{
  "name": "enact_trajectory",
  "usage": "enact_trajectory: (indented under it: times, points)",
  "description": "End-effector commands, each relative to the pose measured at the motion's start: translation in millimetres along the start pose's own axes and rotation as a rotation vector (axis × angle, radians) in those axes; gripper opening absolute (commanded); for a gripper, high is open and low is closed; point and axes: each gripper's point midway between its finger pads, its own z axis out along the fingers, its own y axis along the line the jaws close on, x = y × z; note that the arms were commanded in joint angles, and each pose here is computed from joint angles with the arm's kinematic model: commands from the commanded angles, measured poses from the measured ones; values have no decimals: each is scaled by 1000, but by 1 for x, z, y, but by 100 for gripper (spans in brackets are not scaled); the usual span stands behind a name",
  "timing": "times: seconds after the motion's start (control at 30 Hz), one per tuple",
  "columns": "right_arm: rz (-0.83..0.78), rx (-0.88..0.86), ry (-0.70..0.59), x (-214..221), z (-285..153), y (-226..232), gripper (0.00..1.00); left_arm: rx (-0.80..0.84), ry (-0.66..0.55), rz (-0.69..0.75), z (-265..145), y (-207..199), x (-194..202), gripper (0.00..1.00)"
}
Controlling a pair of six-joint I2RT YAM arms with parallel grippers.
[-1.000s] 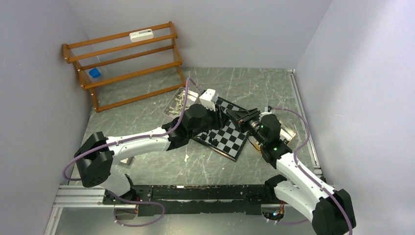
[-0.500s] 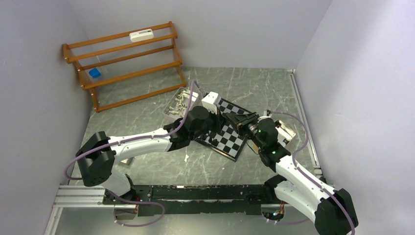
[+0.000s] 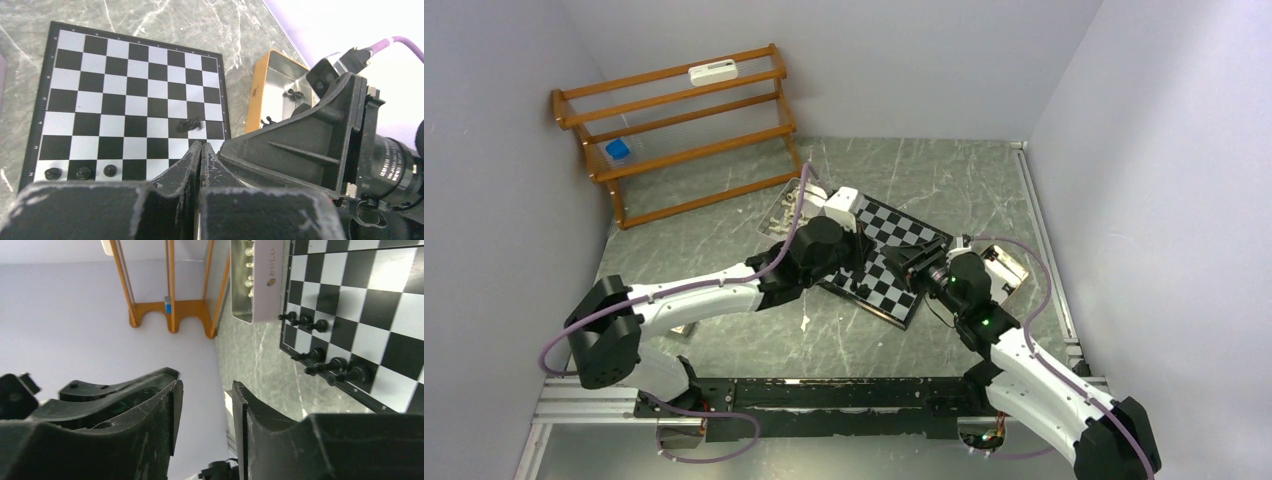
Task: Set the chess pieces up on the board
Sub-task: Pick up the chess piece from the storage box.
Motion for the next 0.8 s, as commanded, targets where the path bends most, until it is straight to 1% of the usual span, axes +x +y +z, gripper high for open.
enact_trajectory:
  times: [0.0,0.1,0.2,0.27,0.33,0.4,0.43,0.47,0.53,0.57,0.67,0.77]
  points:
    - [-56,42,15,4,-7,-15,48,-33,-12,14,-16,6,-14,5]
    - [-112,46,-8,0,-12,-14,50,-65,63,62,-26,13,-8,5]
    - [-180,63,-62,-11,-18,-14,46,-115,124,86,-39,26,1,5]
    - [-242,53,-79,-15,-20,-10,45,-128,164,94,-47,31,8,5]
    - [-306,119,-111,-24,-22,-15,44,-133,203,93,-51,33,12,6]
    - [-373,204,-139,-34,-23,-23,44,-132,222,91,-54,33,14,10]
    - [-405,252,-153,-39,-24,-29,44,-120,224,88,-55,31,14,13]
    - [-441,285,-157,-43,-24,-33,44,-108,224,86,-56,30,14,19]
    - [-576,346,-153,-51,-19,-40,43,-93,217,86,-58,29,12,37]
    - [-626,377,-153,-55,-16,-40,43,-92,216,92,-59,30,11,43]
    - [-692,492,-166,-69,-9,-45,40,-121,218,93,-61,41,9,56]
    - [-726,537,-147,-71,1,-49,35,-103,226,70,-65,50,3,63]
